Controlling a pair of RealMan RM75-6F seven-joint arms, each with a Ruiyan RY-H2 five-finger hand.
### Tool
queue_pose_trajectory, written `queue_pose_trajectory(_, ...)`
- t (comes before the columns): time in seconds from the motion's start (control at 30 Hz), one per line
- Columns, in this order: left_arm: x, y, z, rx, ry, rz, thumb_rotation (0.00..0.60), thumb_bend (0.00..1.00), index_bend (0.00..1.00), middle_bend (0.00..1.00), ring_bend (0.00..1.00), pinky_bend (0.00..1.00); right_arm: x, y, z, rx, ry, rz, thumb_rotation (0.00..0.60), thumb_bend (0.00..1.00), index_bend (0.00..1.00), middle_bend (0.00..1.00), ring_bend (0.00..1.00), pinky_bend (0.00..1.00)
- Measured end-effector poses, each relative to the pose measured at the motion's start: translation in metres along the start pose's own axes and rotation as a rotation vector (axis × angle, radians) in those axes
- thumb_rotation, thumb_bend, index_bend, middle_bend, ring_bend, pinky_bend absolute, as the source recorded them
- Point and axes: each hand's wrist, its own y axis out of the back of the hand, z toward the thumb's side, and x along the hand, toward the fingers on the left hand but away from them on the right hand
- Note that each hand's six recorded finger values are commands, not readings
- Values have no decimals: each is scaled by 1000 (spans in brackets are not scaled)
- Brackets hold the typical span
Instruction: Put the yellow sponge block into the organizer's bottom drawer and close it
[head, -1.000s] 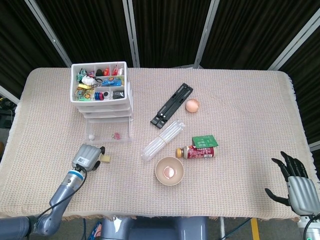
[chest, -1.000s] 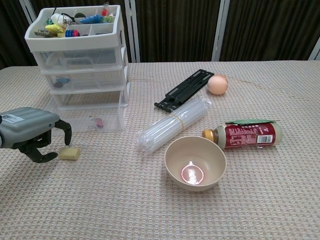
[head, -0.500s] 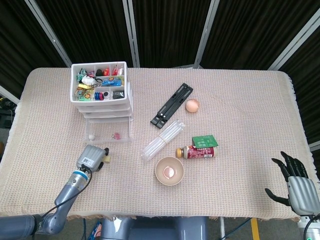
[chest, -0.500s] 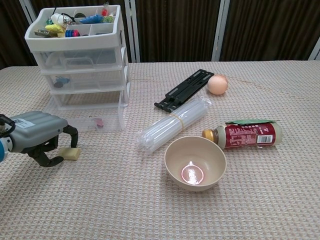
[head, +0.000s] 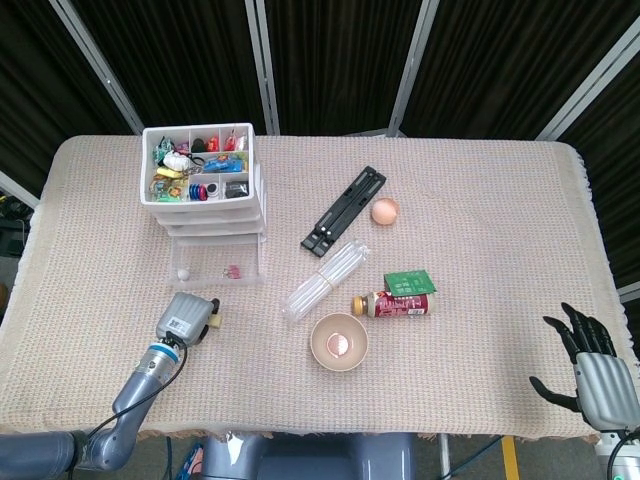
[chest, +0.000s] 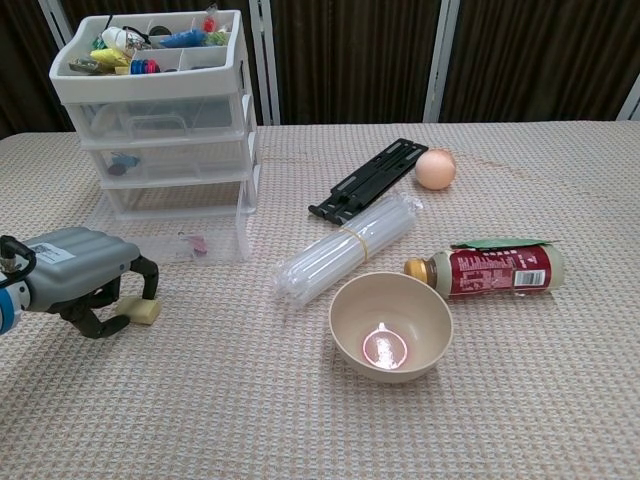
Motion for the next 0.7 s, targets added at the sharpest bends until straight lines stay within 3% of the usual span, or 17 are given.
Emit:
queue_pose_trajectory(0.17, -1, 15, 1, -33, -12, 48, 600, 586, 655, 1000, 929, 758, 0, 0, 0, -2, 1, 0, 600, 102, 163, 0, 0, 0)
queue_pose_trajectory(0.5, 13, 76, -10, -47, -6, 207, 600, 587, 639, 1000, 928, 758, 0, 0, 1, -3, 1, 0, 600, 103, 163, 0, 0, 0)
queue_pose_trajectory(0.6, 21, 82, -17, -31, 16, 217, 600, 586, 609, 1000, 922, 757, 0, 0, 0, -4, 0, 0, 600, 102, 163, 0, 0, 0)
queue_pose_trajectory(0.7, 32, 85, -26, -9, 44, 220, 600, 569, 518, 1000, 916, 755, 0, 0, 0, -4, 0, 0, 600, 101, 163, 0, 0, 0)
